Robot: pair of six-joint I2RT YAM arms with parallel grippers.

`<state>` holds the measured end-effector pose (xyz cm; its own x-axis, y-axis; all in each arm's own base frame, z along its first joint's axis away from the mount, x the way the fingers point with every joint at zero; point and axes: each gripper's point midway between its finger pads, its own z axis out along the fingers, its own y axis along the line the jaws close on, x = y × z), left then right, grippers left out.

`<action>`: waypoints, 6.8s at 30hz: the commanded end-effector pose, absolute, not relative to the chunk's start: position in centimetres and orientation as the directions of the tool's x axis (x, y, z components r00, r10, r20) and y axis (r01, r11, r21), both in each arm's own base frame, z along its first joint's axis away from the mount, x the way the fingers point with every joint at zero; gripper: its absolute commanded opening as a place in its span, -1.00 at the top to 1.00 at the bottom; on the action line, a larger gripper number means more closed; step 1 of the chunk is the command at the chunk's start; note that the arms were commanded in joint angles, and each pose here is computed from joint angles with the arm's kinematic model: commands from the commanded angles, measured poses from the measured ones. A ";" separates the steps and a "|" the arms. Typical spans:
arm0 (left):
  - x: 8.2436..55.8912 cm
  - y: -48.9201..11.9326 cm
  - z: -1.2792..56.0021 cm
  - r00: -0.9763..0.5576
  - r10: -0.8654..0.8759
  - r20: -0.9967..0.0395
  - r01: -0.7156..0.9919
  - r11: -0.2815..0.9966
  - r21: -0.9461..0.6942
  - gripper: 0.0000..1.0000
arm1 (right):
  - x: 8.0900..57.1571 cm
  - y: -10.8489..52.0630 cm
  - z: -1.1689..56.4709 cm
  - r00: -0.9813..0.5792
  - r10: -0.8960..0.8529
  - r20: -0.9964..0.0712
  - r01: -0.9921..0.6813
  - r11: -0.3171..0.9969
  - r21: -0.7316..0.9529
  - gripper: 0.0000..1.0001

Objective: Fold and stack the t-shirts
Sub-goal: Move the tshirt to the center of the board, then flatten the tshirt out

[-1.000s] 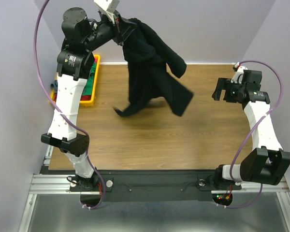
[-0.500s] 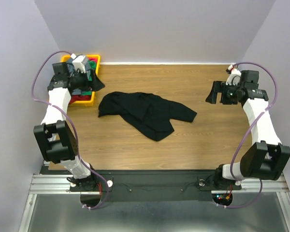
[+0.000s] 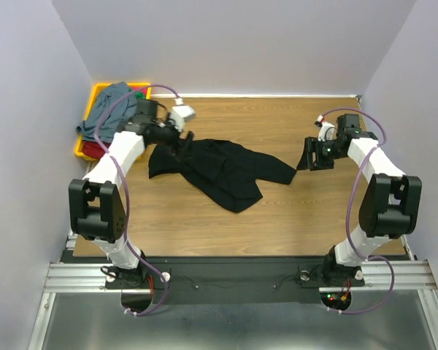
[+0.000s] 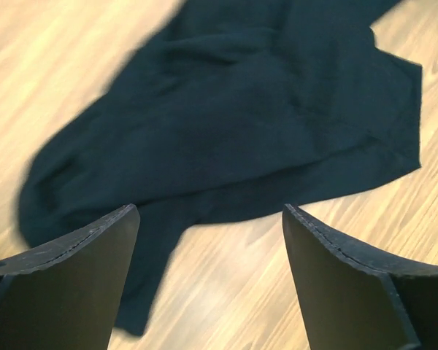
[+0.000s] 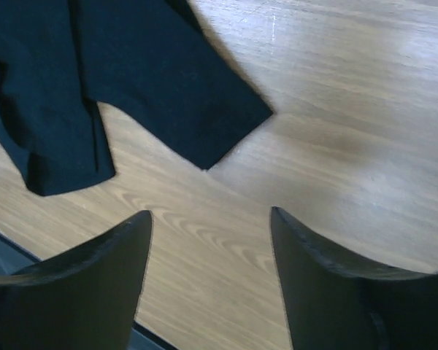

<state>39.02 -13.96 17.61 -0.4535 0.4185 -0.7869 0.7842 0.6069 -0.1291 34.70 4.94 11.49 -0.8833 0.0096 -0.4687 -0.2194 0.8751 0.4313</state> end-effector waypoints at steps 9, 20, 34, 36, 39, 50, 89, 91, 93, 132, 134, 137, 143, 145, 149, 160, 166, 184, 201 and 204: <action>38.5 -22.9 15.7 -0.324 0.584 -0.744 0.857 0.515 0.031 -0.79 | 38.4 7.6 6.4 -0.880 -0.076 -0.470 -0.252 0.912 0.325 -0.30; 39.5 -25.0 13.2 -0.313 0.620 -0.719 0.860 0.507 0.063 -0.87 | 39.1 8.7 2.5 -0.906 -0.102 -0.411 -0.251 0.911 0.326 -0.12; 43.4 -27.1 9.5 -0.353 0.677 -0.646 0.784 0.591 0.190 -0.72 | 38.0 9.4 4.2 -0.899 -0.097 -0.427 -0.264 0.899 0.351 0.99; 43.8 -27.0 9.4 -0.360 0.682 -0.637 0.778 0.596 0.198 -0.37 | 38.1 9.0 4.9 -0.892 -0.091 -0.443 -0.256 0.909 0.329 0.99; 44.5 -26.4 10.9 -0.357 0.673 -0.648 0.750 0.620 0.230 0.24 | 38.4 7.9 5.7 -0.881 -0.080 -0.467 -0.237 0.928 0.288 0.99; 47.3 -20.3 24.8 -0.303 0.432 -0.850 0.624 0.764 0.166 1.00 | 41.2 -1.3 11.2 -0.794 0.010 -0.608 -0.081 0.989 0.123 0.99; 40.4 -13.6 45.6 0.369 0.363 -0.856 0.678 0.525 0.515 1.00 | 42.7 -12.3 46.1 -0.159 -0.158 -0.975 0.146 0.972 -0.182 0.99; 39.6 -13.5 43.4 0.341 0.379 -0.860 0.698 0.511 0.502 1.00 | 41.8 -12.3 44.0 -0.208 -0.167 -0.964 0.140 0.970 -0.199 0.99; 38.4 -13.2 40.3 0.295 0.394 -0.870 0.712 0.516 0.476 1.00 | 41.3 -12.3 42.7 -0.233 -0.175 -0.957 0.140 0.968 -0.211 0.99; 48.5 -20.3 14.6 -0.342 0.593 -0.728 0.854 0.520 0.023 0.26 | 37.5 -7.2 16.4 -0.728 -0.055 -0.683 -0.123 0.991 0.052 0.99; 48.2 -19.7 16.3 -0.325 0.547 -0.772 0.845 0.534 0.022 0.09 | 37.7 -7.3 16.0 -0.735 -0.051 -0.677 -0.121 0.991 0.056 0.99; 43.9 -17.9 18.9 -0.303 0.511 -0.804 0.819 0.571 0.055 -0.21 | 37.7 -7.4 15.4 -0.744 -0.045 -0.666 -0.113 0.992 0.060 0.99; 38.2 -16.9 19.3 -0.327 0.493 -0.806 0.750 0.654 0.096 -0.25 | 37.8 -7.3 15.0 -0.752 -0.036 -0.658 -0.108 0.992 0.069 0.99; 36.2 -17.2 18.2 -0.340 0.507 -0.792 0.739 0.665 0.109 -0.26 | 37.8 -7.4 15.0 -0.752 -0.036 -0.658 -0.107 0.992 0.067 0.99; 33.6 -17.5 15.0 -0.371 0.570 -0.733 0.730 0.667 0.149 -0.27 | 37.9 -7.5 15.2 -0.749 -0.042 -0.662 -0.108 0.992 0.059 0.99; 30.7 -21.8 8.2 -0.444 0.632 -0.635 0.728 0.668 0.155 -0.25 | 37.8 -7.8 14.7 -0.758 -0.039 -0.651 -0.097 0.994 0.053 0.99; 32.5 -21.8 6.0 -0.498 0.641 -0.584 0.682 0.706 0.193 -0.27 | 37.8 -7.8 14.6 -0.761 -0.035 -0.648 -0.093 0.994 0.055 0.99; 35.5 -18.1 8.8 -0.547 0.589 -0.595 0.608 0.768 0.200 1.00 | 37.9 -8.2 15.3 -0.748 -0.049 -0.662 -0.087 0.996 0.025 0.99; 33.1 -19.8 13.2 -0.537 0.496 -0.683 0.663 0.749 0.022 -0.17 | 38.2 -8.5 17.6 -0.709 -0.068 -0.702 -0.086 0.996 -0.009 0.99; 32.3 -20.6 11.2 -0.591 0.476 -0.652 0.637 0.771 -0.015 -0.36 | 38.2 -8.5 17.6 -0.710 -0.063 -0.701 -0.083 0.997 -0.006 0.99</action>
